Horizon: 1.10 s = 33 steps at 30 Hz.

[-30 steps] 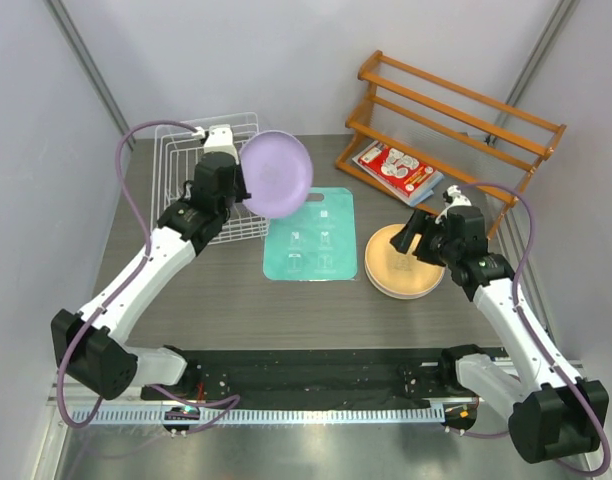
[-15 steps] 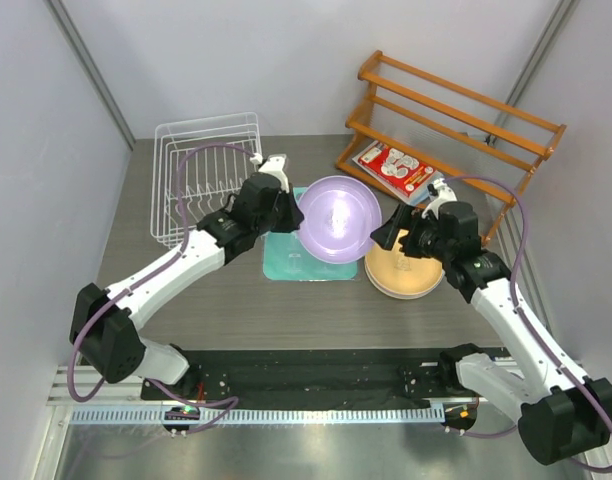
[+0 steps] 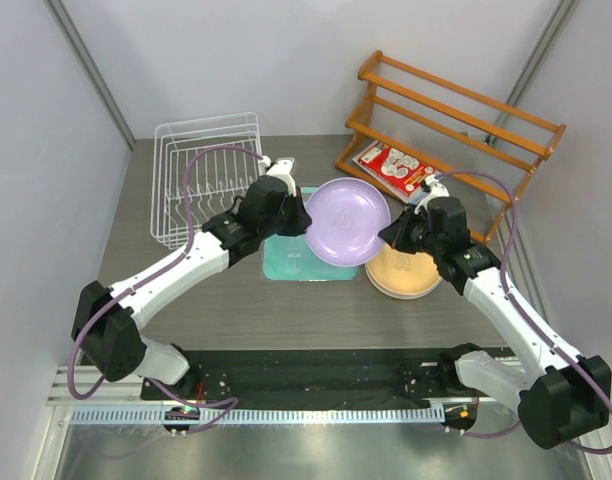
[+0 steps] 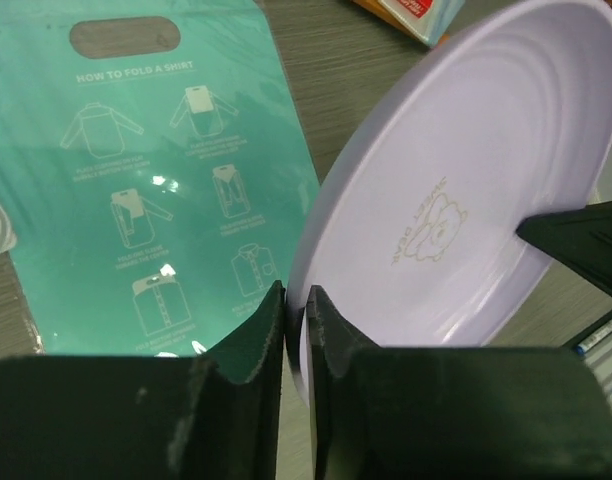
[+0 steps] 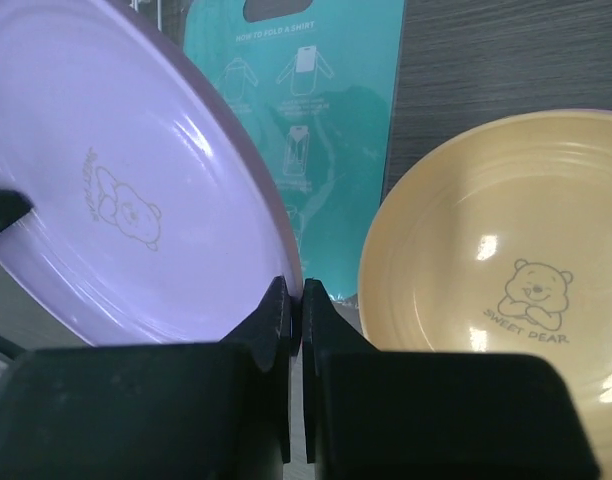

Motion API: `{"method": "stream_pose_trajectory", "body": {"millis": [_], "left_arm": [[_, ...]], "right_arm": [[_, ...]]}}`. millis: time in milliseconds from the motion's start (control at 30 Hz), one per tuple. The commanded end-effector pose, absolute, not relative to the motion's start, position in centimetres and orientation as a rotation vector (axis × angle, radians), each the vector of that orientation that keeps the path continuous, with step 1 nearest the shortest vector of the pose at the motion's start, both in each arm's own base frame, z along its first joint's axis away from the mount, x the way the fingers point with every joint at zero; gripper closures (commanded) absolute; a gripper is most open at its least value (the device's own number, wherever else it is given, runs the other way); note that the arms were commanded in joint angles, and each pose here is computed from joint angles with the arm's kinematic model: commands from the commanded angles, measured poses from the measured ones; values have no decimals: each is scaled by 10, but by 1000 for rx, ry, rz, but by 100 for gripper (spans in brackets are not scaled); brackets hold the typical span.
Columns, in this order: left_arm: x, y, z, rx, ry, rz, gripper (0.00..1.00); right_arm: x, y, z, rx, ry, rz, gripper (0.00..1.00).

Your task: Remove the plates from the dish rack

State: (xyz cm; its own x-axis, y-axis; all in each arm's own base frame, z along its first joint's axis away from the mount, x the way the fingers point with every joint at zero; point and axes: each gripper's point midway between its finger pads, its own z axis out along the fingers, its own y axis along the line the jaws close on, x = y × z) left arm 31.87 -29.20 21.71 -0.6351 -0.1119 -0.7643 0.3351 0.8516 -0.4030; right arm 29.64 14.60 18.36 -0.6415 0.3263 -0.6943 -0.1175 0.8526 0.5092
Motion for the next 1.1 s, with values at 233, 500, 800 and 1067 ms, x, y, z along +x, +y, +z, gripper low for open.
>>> {"method": "stream_pose_trajectory", "body": {"millis": [233, 500, 800, 1067], "left_arm": [[333, -279, 246, 108, 2051, -589, 18], [339, -215, 260, 26, 1970, -262, 2], [329, -192, 268, 1, 1916, -218, 1], [329, -192, 253, 9, 1958, -189, 1]], "right_arm": [[299, 80, 212, 374, 2040, 339, 99], [270, 18, 171, 677, 2129, 45, 99], [250, -3, 150, 828, 2062, -21, 99], [246, 12, 127, 796, 2152, 47, 90]]}}
